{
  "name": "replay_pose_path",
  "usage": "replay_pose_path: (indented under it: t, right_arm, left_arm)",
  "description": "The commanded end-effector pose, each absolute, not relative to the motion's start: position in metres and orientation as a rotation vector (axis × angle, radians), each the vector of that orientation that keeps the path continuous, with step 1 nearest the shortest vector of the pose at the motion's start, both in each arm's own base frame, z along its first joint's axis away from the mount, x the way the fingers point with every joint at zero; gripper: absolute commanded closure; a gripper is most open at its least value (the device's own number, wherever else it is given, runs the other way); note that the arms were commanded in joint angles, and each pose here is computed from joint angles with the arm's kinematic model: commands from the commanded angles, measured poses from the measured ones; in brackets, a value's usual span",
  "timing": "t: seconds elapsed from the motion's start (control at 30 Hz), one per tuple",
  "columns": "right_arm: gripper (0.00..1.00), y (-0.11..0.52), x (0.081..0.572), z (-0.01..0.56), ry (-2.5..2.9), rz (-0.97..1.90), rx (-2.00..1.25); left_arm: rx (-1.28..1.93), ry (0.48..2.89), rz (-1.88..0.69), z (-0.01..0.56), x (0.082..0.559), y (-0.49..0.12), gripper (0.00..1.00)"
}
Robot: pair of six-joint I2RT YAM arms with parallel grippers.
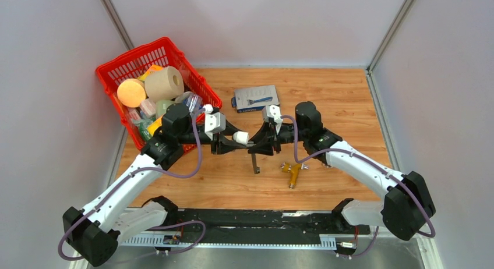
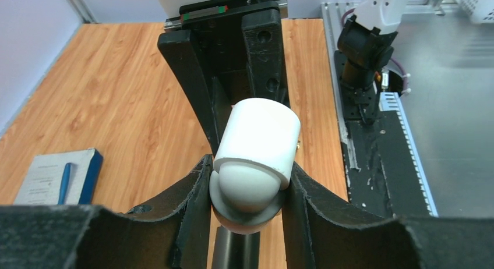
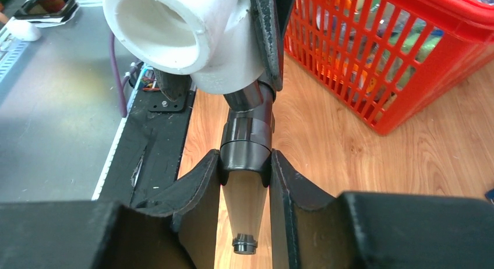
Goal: Install the water faucets
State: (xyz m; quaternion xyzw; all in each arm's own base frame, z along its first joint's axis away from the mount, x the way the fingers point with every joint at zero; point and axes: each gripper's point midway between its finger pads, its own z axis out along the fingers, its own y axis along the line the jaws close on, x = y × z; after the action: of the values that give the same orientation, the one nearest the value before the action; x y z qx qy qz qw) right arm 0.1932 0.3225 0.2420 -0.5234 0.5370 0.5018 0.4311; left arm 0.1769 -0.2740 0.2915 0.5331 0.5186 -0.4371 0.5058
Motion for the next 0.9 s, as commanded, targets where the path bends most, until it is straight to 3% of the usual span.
replay_pose_path:
  t: [0.0,0.17,0.33,0.43,0.63,0.87]
  right_arm:
    - [0.96,0.326,0.212,0.273,1.18,1.161,-1.331]
    - [0.77,0.32,0.244,0.276,1.264,1.013,-1.229]
    - [0.48,0.309,0.255,0.289,1.278,0.894,-1.137]
    - [0.4,0.302,0.259,0.297,1.277,0.805,-1.066]
    - [0.34,0.287,0.26,0.32,1.23,0.648,-0.845]
    - [0.3,0.302,0.208,0.332,1.079,0.558,-0.732]
  left_arm:
    - [1.377,1.051,-1.254,0.338,0.131,-0.273,1.0]
    - [1.297,1.151,-1.29,0.346,0.137,-0.275,1.0]
    - [1.011,1.354,-1.207,0.358,0.173,-0.273,1.0]
    - [0.854,1.395,-1.179,0.371,0.186,-0.267,1.0]
    - [0.431,1.526,-1.069,0.379,0.22,-0.24,1.0]
    - [0.076,1.635,-1.013,0.367,0.246,-0.218,1.0]
